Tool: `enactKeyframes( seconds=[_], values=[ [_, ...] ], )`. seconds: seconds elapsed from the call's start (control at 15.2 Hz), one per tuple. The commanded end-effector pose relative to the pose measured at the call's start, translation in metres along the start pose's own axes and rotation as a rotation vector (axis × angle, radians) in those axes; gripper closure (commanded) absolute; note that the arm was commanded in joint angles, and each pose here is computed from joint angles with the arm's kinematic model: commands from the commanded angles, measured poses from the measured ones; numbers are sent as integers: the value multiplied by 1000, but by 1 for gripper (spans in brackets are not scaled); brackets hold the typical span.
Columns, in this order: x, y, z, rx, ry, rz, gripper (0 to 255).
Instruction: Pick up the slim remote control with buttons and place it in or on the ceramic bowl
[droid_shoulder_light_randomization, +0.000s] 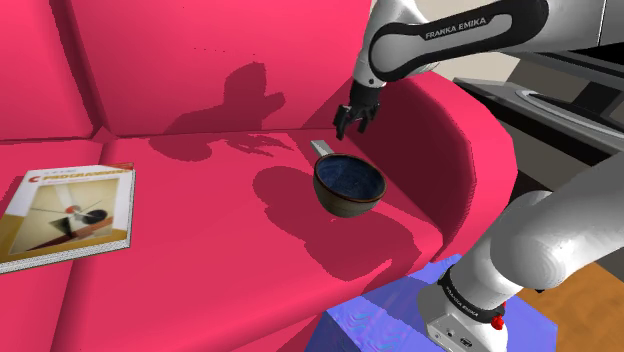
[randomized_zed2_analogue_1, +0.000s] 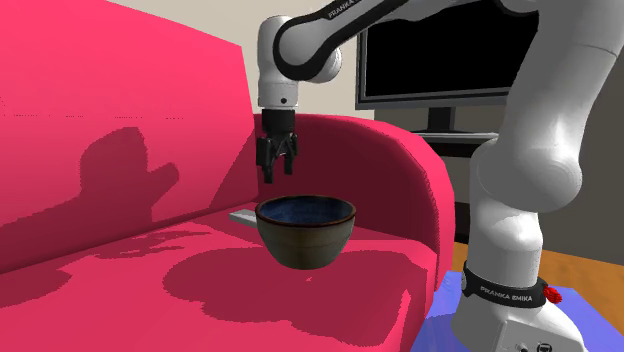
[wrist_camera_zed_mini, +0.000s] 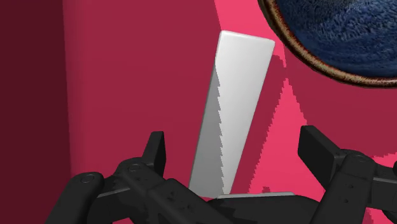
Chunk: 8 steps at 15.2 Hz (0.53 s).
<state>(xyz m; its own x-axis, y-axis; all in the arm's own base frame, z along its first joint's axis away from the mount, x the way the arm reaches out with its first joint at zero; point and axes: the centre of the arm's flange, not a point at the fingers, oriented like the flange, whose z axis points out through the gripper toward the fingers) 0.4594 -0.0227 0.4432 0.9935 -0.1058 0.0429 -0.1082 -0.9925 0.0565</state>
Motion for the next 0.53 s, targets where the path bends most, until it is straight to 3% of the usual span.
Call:
enactKeyframes(
  seconds=[0.0, 0.46],
  values=[
    [15, -3, 22, 10, -6, 10, 0],
    [52, -2, 85, 35, -23, 31, 0]
  ],
)
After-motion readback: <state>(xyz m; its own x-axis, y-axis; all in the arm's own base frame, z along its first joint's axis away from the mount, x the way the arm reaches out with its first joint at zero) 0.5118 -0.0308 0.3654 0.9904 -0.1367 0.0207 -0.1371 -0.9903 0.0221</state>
